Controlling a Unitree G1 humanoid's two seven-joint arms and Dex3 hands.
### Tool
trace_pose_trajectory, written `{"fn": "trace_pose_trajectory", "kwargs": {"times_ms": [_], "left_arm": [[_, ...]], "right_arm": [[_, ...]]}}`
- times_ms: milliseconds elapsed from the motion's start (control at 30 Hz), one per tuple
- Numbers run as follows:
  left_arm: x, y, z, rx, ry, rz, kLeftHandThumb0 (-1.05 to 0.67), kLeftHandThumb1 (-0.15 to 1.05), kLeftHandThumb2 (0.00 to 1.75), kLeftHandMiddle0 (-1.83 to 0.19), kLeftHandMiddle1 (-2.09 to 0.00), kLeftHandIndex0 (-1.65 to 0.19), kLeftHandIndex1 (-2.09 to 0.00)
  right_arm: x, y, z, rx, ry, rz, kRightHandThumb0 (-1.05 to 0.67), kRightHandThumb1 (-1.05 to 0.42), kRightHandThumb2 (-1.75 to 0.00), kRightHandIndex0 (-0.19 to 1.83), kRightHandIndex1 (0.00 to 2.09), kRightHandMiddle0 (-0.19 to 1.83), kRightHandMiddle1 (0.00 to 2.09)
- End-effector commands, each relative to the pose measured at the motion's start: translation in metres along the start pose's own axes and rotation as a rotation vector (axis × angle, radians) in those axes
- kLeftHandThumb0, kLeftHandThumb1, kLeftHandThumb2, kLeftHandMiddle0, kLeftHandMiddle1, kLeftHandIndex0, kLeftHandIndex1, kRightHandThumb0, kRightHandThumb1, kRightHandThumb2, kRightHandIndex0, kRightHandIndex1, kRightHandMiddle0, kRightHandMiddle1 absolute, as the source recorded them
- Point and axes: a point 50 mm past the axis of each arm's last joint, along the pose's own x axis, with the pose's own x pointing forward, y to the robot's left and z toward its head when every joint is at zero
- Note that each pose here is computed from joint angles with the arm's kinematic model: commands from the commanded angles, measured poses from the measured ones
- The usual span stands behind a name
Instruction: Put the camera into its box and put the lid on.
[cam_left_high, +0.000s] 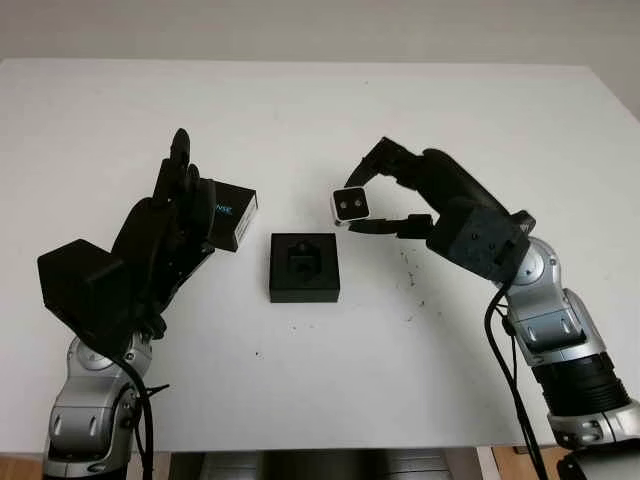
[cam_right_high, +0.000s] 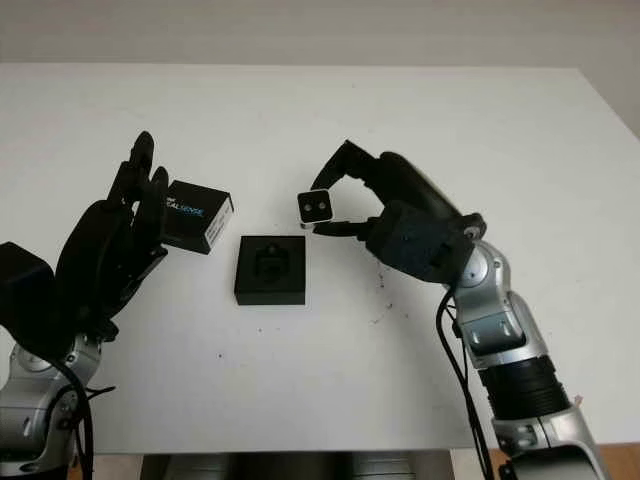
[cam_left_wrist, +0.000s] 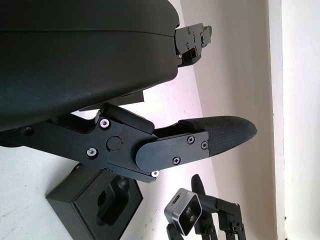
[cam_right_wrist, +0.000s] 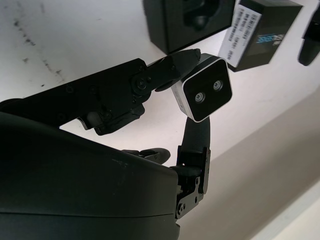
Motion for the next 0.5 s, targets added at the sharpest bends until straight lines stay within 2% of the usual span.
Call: {"fn": "trace_pose_trajectory", "kwargs": {"times_ms": [0, 467], "left_arm": [[-0.002, 0.0, 0.001, -0.004, -0.006, 0.006, -0.74, 1.05, 0.61, 0.19, 0.0, 0.19, 0.0], [-0.003, 0.001, 0.002, -0.005, -0.003, 0.007, -0.74, 1.05, 0.61, 0.19, 0.0, 0.19, 0.0]], "right_arm": [[-0.003, 0.0, 0.006, -0.002, -0.015, -0.029, -0.45, -1.05, -0.19, 0.33, 0.02, 0.38, 2.05], [-0.009, 0.034, 0.027, 0.184, 0.043, -0.08, -0.45, -1.05, -0.19, 0.31, 0.03, 0.4, 2.03]]}}
